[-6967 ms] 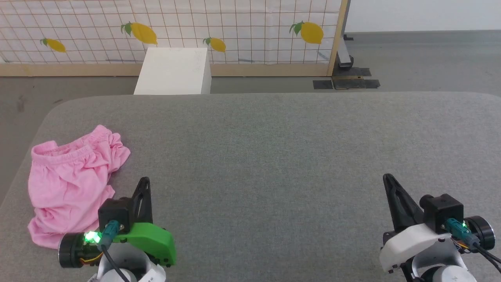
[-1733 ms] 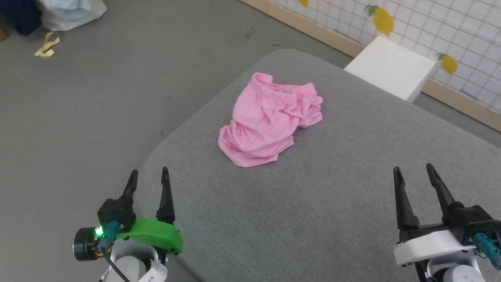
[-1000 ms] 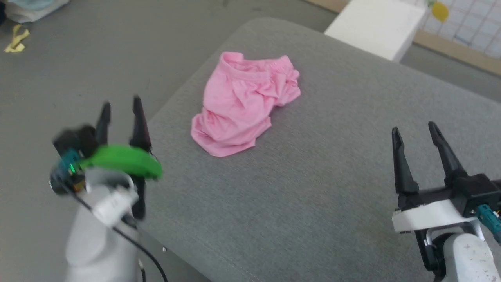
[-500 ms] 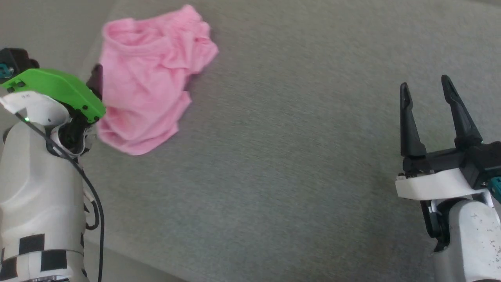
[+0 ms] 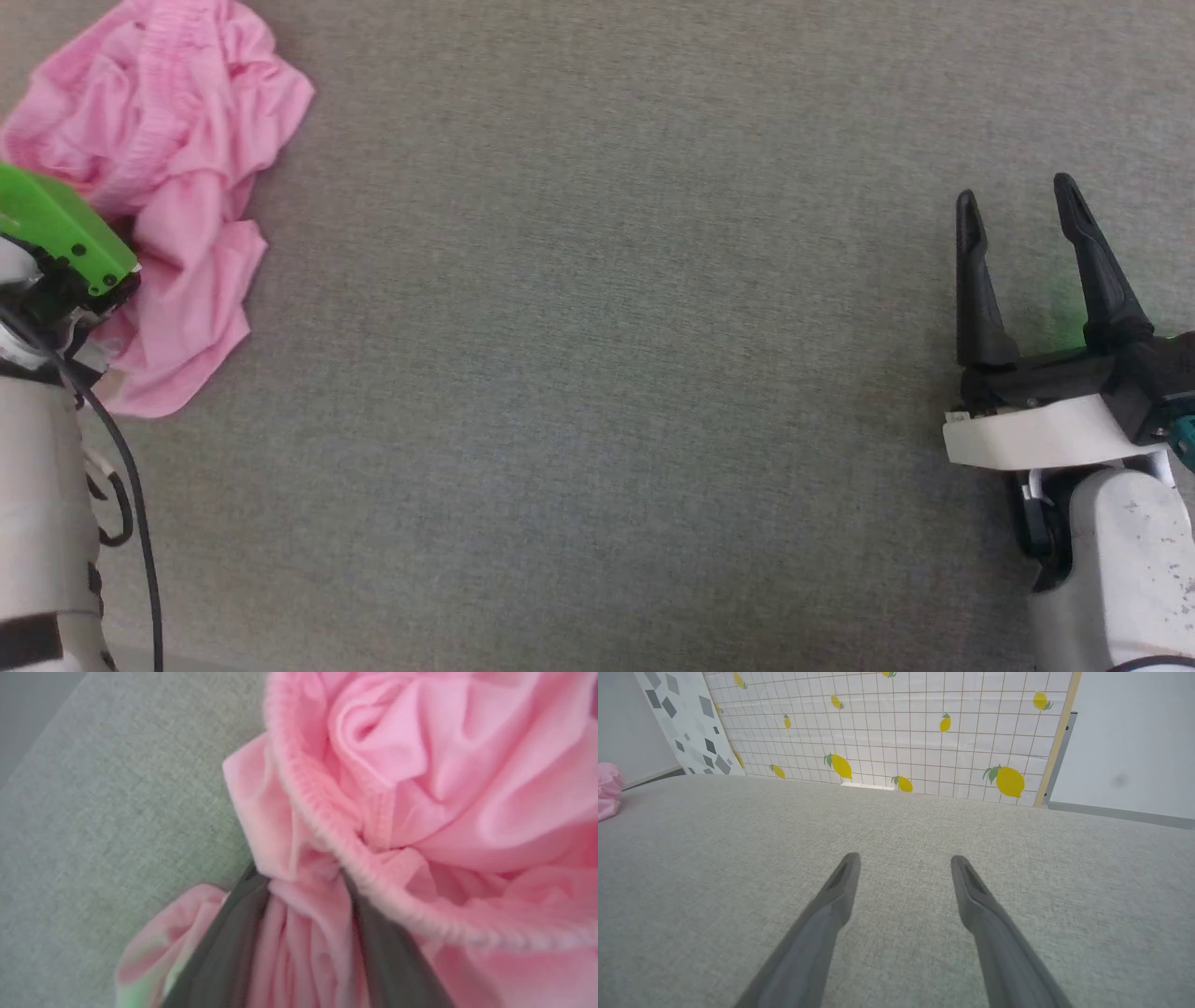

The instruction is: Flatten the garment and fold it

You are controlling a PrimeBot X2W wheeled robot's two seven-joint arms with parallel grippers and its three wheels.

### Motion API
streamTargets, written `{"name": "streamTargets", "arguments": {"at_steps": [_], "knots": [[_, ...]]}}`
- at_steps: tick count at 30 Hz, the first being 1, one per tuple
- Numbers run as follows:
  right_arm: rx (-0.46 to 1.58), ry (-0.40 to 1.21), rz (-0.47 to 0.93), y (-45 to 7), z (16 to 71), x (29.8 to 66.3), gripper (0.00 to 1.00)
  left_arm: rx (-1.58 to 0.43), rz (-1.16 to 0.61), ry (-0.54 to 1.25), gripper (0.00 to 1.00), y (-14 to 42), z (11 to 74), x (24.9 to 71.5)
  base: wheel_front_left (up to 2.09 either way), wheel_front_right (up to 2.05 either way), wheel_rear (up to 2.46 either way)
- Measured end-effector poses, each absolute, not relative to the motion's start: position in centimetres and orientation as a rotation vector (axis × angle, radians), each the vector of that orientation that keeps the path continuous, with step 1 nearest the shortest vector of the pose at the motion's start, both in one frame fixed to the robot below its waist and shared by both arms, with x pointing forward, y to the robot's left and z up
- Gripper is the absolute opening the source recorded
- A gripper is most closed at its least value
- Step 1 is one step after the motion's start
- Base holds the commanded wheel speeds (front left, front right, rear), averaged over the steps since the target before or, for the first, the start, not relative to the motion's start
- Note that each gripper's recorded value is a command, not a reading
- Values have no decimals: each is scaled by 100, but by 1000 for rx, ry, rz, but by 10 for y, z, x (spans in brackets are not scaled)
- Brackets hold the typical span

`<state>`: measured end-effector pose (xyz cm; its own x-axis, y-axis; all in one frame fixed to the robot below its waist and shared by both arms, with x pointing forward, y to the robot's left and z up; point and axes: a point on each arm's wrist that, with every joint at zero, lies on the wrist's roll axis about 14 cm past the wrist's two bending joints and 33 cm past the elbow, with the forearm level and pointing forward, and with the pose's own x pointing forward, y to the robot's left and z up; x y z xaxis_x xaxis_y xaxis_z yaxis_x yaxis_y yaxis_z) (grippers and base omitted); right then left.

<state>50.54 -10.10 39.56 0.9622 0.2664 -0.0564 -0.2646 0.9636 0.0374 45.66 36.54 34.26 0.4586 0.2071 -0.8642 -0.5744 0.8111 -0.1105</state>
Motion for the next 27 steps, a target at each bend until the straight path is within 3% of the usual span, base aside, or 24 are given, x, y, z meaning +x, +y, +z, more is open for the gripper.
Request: {"name": "streamTargets", "arguments": {"at_steps": [7, 14, 20, 27], "knots": [[44, 46, 240, -111, 409, 502, 100, -183, 482, 604, 0, 377, 389, 485, 0, 0, 0], [68, 11, 207, -124, 440, 482, 100, 42, 401, 98, 0, 378, 516, 512, 0, 0, 0], [74, -48, 168, -140, 477, 457, 100, 103, 229, -222, 0, 335, 624, 514, 0, 0, 0], [65, -125, 118, -160, 514, 426, 100, 104, 16, -417, 0, 255, 699, 503, 0, 0, 0]]}}
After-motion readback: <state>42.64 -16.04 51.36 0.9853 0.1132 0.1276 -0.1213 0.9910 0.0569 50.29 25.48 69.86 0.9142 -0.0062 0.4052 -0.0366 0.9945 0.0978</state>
